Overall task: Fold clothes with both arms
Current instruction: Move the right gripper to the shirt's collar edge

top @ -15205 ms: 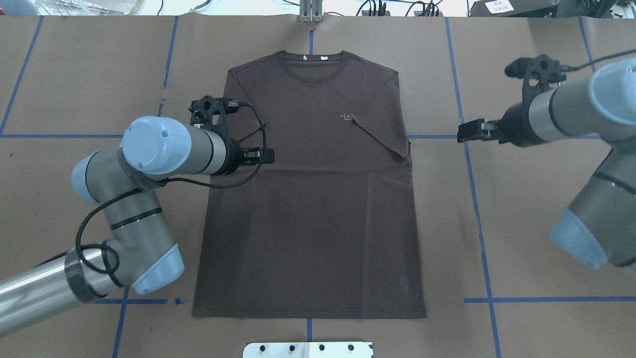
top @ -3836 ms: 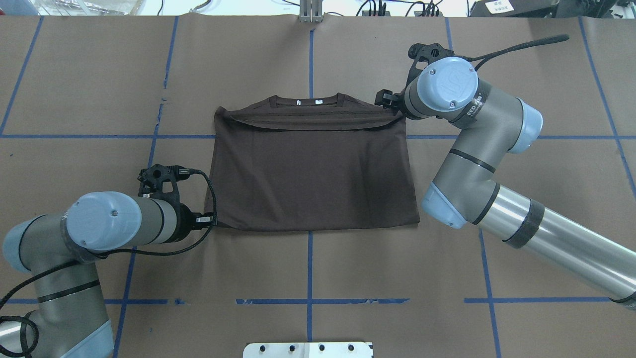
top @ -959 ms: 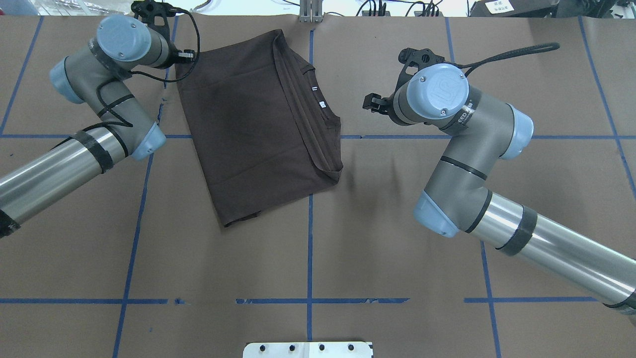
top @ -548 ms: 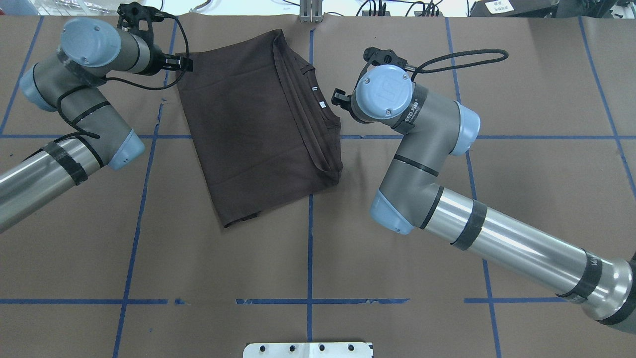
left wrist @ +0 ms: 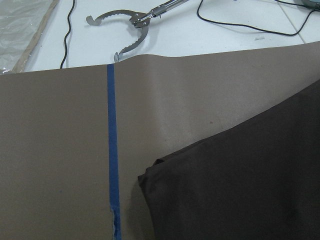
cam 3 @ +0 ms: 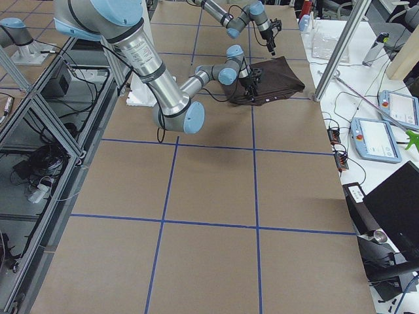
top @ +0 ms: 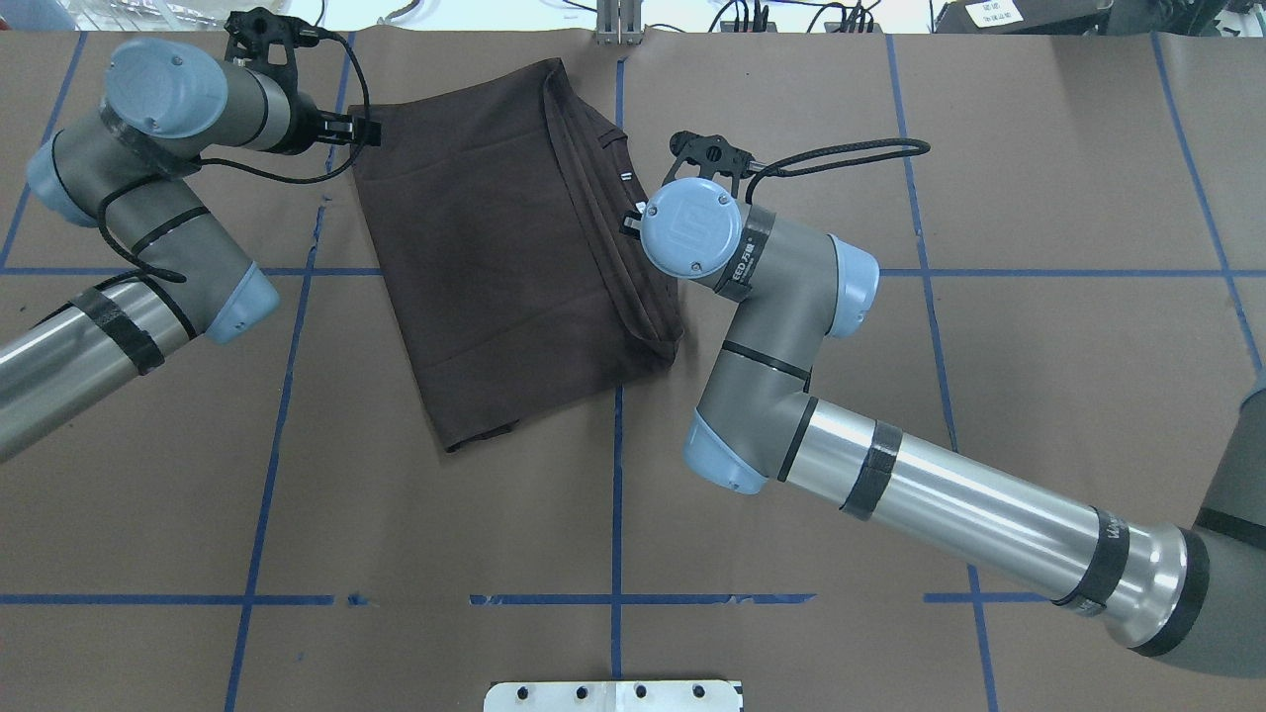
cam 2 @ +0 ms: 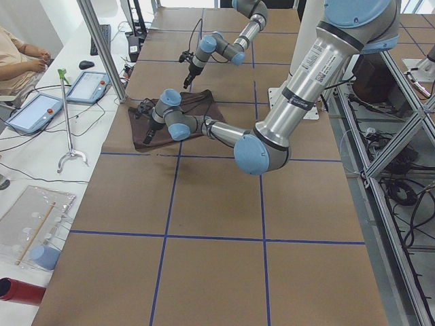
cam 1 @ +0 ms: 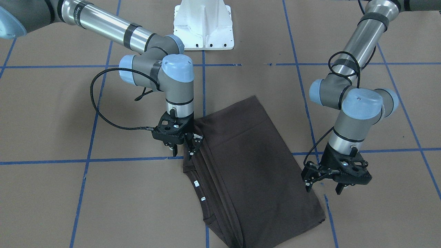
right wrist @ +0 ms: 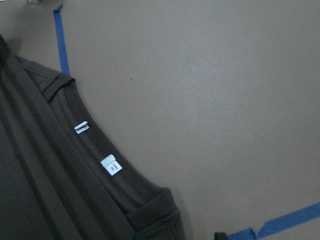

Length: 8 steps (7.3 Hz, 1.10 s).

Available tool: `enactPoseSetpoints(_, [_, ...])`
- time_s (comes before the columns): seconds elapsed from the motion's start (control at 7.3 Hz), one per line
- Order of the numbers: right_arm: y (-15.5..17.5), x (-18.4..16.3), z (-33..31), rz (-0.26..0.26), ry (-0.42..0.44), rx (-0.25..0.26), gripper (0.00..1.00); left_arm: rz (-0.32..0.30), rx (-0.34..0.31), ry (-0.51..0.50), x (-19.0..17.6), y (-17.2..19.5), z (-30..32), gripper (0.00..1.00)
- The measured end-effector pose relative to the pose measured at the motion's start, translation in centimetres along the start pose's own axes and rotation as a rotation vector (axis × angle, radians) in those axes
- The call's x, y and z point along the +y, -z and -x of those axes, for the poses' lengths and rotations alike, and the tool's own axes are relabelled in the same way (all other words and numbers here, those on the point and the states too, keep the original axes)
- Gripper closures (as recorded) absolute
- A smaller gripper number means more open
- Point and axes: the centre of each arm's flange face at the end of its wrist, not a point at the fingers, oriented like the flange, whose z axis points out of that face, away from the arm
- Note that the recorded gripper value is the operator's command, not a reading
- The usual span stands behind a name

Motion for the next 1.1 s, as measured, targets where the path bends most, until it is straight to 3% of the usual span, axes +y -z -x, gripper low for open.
enactPoseSetpoints(0.82, [-1.9,3.4,0.2,-0.014,0.024,0.017,0.47,0.005,-0.005,0.001,0.4,-0.2,0.4,0.00])
enactPoseSetpoints(0.96, [-2.6,3.6,0.1,-0.018,0.025,0.007,0.64,0.007,-0.006,0.000,0.6,-0.2,0.5,0.00])
enactPoseSetpoints(1.1, [-2.8,3.6,0.1,-0.022,0.023,-0.002,1.00,0.007,-0.007,0.000,0.6,-0.3,0.6,0.00])
